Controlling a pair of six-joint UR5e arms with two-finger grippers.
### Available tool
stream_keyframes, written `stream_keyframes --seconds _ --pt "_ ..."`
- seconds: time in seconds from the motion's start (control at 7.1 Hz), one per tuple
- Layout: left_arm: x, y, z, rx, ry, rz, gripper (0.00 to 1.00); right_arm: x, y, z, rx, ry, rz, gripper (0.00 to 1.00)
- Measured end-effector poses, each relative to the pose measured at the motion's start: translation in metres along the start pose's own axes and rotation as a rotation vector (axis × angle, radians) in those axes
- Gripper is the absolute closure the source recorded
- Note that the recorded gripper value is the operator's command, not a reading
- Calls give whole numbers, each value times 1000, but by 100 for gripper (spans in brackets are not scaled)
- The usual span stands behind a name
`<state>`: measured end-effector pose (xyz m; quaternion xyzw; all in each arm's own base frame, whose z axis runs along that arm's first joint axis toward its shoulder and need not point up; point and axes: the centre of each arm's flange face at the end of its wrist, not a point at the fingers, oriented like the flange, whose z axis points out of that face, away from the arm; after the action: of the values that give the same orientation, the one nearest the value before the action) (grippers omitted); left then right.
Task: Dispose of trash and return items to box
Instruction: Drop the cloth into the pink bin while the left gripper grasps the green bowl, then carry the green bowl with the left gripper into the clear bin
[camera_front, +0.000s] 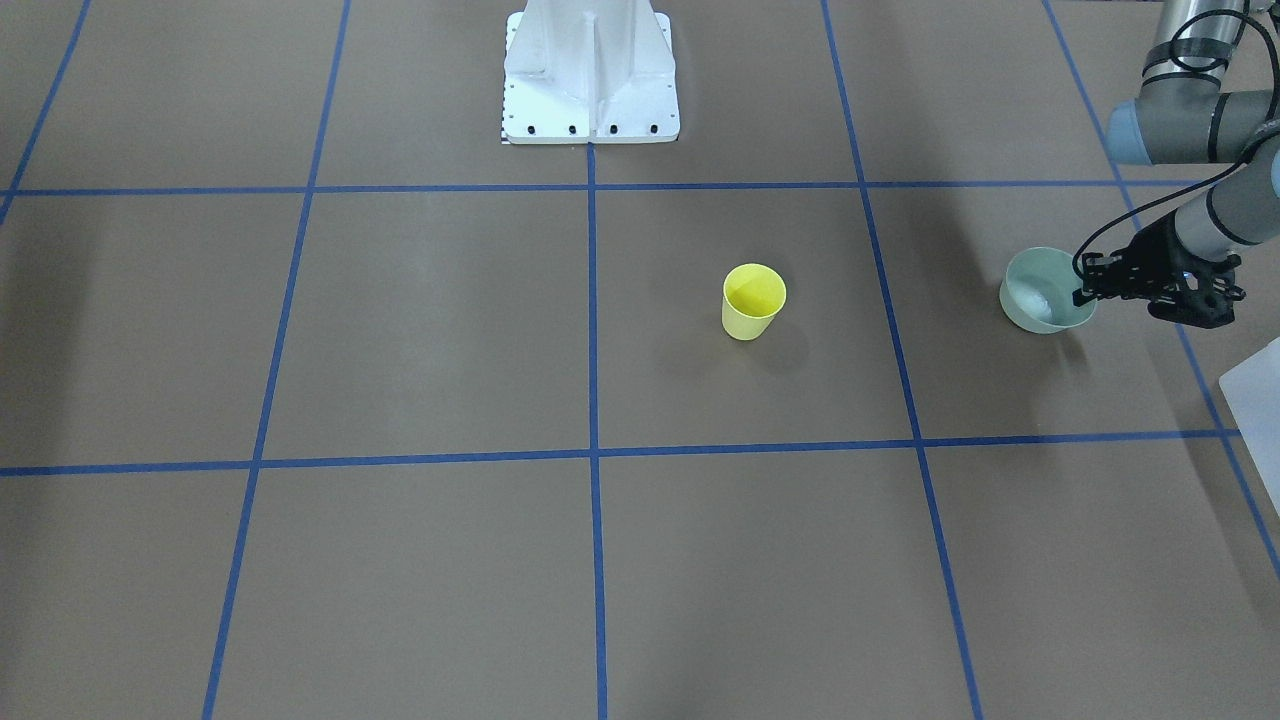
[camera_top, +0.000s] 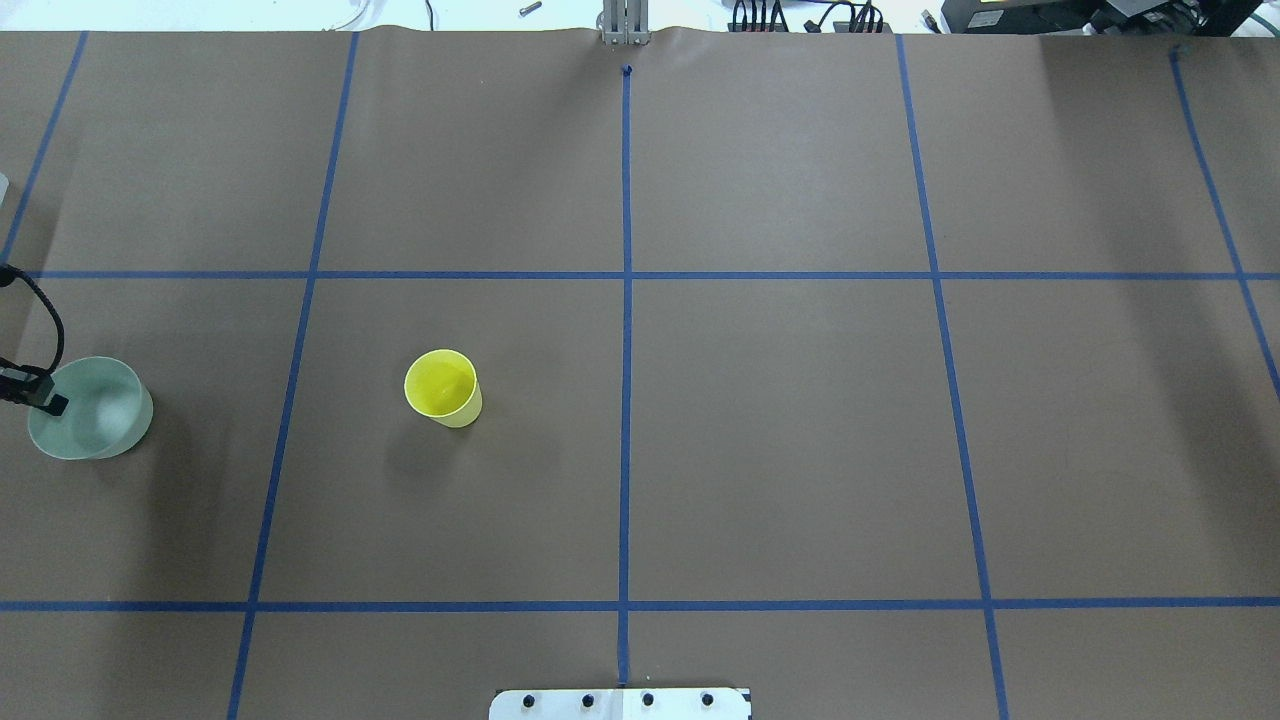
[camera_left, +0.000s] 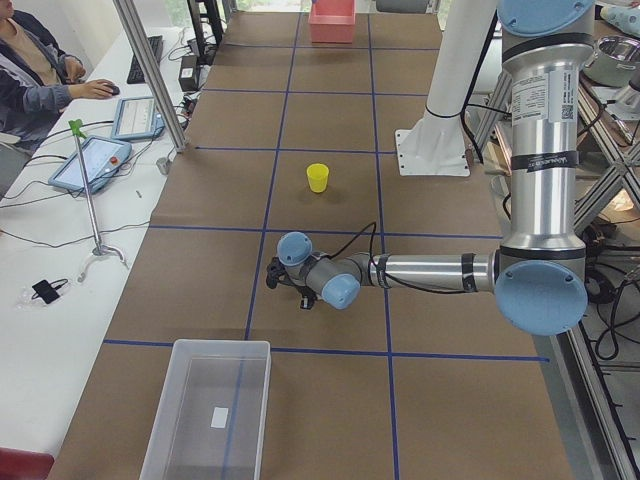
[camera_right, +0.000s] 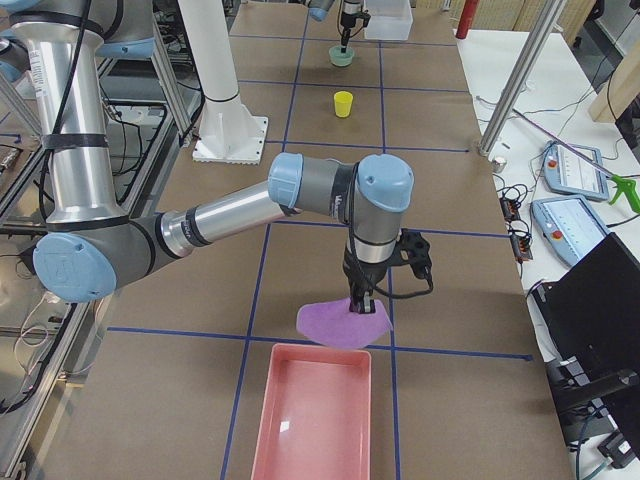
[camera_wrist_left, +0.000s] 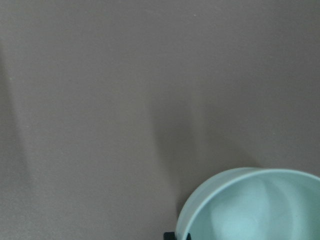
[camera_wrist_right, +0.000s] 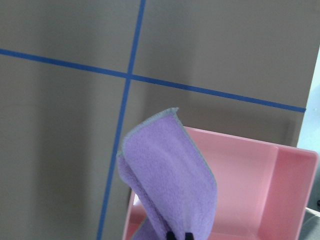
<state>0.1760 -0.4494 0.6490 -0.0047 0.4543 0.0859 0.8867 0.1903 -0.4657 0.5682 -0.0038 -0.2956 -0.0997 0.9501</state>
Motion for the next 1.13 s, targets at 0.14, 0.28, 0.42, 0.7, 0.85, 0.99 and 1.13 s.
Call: stream_keyframes --seconds 0.14,0.28,0.42,0.7,0.85,0.99,1.13 --pt "-6 -5 -18 18 39 -18 100 33 16 15 -34 6 -15 100" --pt "-10 -14 -39 43 73 -32 100 57 32 42 -62 7 -19 100" --pt "-13 -30 -61 75 83 -32 100 79 48 80 -68 8 -21 100" --pt "-35 -80 -125 110 23 27 100 110 68 140 -52 10 -27 1" --pt "-54 -110 -165 106 -37 77 100 115 72 157 -46 -14 -19 0" --pt "-85 -137 -200 92 -88 123 100 116 75 167 -31 -56 -5 0" --pt "-126 -156 -225 76 -110 160 100 114 75 170 -11 -86 12 0"
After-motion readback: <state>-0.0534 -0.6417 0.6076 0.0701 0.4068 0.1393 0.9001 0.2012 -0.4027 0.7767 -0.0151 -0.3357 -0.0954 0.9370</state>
